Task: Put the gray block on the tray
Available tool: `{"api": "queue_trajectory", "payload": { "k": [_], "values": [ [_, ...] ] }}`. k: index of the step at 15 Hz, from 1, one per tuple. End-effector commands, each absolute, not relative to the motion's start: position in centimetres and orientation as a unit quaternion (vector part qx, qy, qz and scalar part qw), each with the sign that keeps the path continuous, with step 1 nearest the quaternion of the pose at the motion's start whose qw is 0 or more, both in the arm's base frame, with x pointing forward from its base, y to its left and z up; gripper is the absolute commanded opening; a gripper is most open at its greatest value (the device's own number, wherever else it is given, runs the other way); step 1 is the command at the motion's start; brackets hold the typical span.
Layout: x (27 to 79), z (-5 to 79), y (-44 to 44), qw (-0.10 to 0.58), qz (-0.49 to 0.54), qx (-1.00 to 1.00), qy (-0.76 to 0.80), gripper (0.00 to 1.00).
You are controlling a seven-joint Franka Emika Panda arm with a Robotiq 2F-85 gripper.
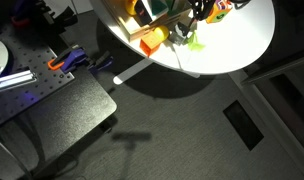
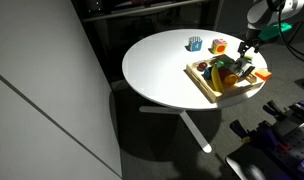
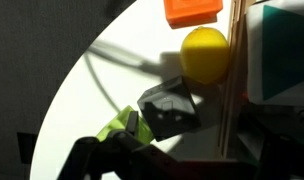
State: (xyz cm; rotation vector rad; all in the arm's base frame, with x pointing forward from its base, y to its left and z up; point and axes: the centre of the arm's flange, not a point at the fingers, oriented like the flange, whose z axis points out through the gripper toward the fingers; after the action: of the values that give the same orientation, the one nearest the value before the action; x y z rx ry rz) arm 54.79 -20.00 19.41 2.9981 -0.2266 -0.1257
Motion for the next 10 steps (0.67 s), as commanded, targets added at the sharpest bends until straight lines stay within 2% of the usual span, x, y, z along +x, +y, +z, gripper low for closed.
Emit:
{"api": "queue_trajectory", "payload": {
  "k": [1,10],
  "values": [
    [55.9,18.7,-20.9,0.079,-0.038,0.995,-0.057,1.00],
    [55.7,16.7,-21.9,0.080,-0.046,0.994,-0.050,1.00]
  ]
}}
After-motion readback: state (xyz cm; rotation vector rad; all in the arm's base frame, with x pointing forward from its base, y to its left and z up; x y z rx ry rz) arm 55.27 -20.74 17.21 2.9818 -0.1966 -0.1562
